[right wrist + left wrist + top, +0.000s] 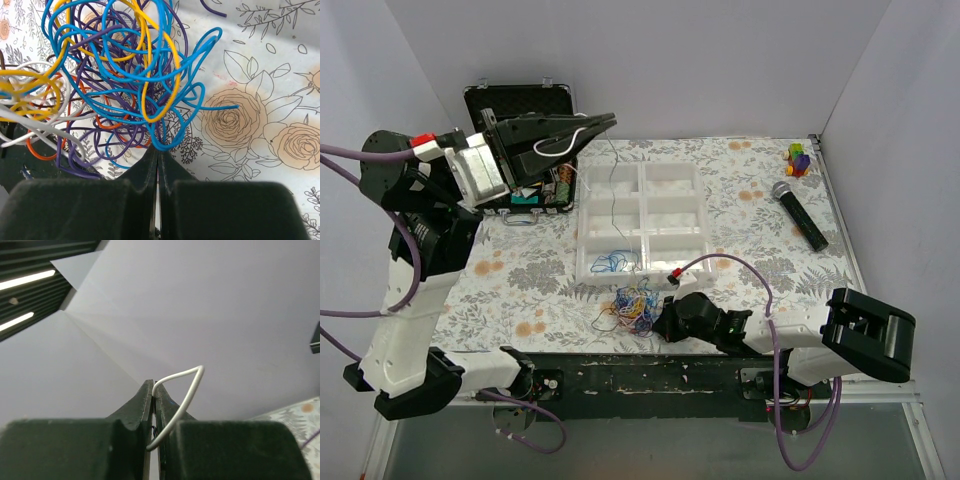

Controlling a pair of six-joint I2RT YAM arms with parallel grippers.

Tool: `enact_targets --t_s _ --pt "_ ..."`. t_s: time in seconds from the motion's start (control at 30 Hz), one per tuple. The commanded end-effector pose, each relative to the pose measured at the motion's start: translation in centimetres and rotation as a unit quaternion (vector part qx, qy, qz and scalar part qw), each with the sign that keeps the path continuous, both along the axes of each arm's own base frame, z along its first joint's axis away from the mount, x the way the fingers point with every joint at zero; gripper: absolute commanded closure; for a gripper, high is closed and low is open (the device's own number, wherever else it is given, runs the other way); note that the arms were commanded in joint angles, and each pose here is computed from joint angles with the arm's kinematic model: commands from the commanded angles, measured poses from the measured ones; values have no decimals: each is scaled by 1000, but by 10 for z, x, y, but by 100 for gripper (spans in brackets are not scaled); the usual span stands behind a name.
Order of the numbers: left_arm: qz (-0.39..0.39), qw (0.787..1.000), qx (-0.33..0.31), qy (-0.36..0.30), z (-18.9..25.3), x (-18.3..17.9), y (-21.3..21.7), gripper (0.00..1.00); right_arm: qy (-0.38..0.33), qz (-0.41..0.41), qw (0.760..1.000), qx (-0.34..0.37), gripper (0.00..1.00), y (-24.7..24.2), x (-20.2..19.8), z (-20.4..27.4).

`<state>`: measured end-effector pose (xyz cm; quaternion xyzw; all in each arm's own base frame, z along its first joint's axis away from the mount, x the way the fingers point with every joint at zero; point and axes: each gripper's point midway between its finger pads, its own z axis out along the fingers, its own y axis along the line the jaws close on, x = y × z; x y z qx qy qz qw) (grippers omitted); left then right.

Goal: Untangle the cables
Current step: Untie the cable, then place the cable in the bin.

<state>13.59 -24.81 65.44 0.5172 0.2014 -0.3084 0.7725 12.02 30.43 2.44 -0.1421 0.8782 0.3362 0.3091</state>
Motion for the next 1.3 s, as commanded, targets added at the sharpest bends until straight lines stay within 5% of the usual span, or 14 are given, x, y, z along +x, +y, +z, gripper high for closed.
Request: enact_targets --t_s 0.0,0.2,0.5,0.63,0.83,1.27 --pt "65 990 -99 -73 54 2 24 100 7 -15 1000 -7 97 -5 -1 -11" --pt "120 964 -188 -145 100 2 48 100 14 -19 1000 -14 98 -8 -5 -17" --pt "120 962 -188 -159 114 4 45 100 5 -24 1000 -14 98 -7 -3 -11" --pt "101 975 -156 -126 87 8 34 100 -28 -22 999 5 88 1 5 18" --pt "92 989 -100 -54 27 29 15 100 -101 -21 993 54 50 8 20 94" --pt "49 996 11 79 -88 60 -24 100 -182 -67 975 108 45 -35 30 189"
